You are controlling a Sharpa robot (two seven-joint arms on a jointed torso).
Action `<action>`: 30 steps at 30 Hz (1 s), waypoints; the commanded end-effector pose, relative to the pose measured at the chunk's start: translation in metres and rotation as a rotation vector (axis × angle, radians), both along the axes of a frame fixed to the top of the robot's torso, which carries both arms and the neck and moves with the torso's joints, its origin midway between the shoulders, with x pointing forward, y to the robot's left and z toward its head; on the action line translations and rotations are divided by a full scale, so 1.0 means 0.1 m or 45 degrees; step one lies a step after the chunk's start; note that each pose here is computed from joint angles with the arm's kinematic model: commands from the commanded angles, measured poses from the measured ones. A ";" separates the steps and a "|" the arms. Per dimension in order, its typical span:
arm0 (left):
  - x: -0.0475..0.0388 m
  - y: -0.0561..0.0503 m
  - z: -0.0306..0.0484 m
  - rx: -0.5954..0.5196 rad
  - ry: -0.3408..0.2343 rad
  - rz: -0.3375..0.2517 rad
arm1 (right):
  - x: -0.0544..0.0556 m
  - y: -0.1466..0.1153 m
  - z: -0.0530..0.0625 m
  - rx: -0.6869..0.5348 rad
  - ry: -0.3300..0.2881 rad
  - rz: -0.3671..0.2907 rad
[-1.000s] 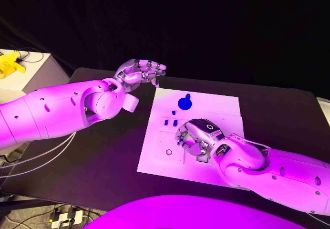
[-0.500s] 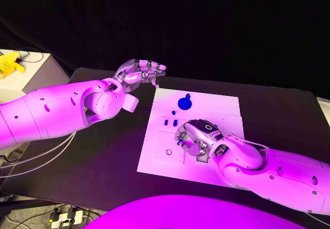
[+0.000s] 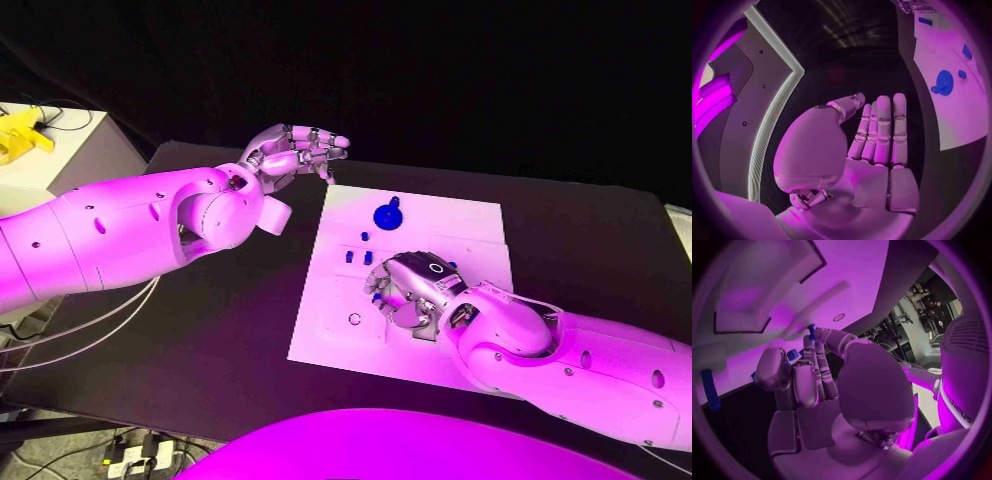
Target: Assemble the parts on the task board
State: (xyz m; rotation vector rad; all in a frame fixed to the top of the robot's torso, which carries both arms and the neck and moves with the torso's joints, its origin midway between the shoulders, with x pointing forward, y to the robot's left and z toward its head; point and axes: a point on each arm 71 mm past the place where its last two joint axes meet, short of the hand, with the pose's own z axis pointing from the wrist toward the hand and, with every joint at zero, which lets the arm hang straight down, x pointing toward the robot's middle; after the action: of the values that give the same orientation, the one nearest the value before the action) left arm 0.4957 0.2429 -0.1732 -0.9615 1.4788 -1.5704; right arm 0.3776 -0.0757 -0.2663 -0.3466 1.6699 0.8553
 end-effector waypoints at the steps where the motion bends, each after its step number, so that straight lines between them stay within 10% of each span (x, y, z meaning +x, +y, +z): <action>1: -0.003 -0.02 0.007 -0.007 -0.003 -0.019 | -0.03 0.01 -0.07 -0.035 0.048 0.051; 23: 0.002 -0.01 0.001 -0.004 0.003 -0.019 | -0.03 -0.10 0.03 0.114 -0.022 -0.016; 30: 0.014 0.01 -0.007 -0.001 0.005 -0.015 | -0.01 -0.32 0.24 0.208 0.011 -0.070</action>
State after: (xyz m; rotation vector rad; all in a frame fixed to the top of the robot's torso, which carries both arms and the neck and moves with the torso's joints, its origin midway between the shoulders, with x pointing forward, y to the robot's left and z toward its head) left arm 0.4973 0.2456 -0.1745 -0.9681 1.4827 -1.5588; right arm 0.3744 -0.1042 -0.2499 -0.2446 1.6160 0.9008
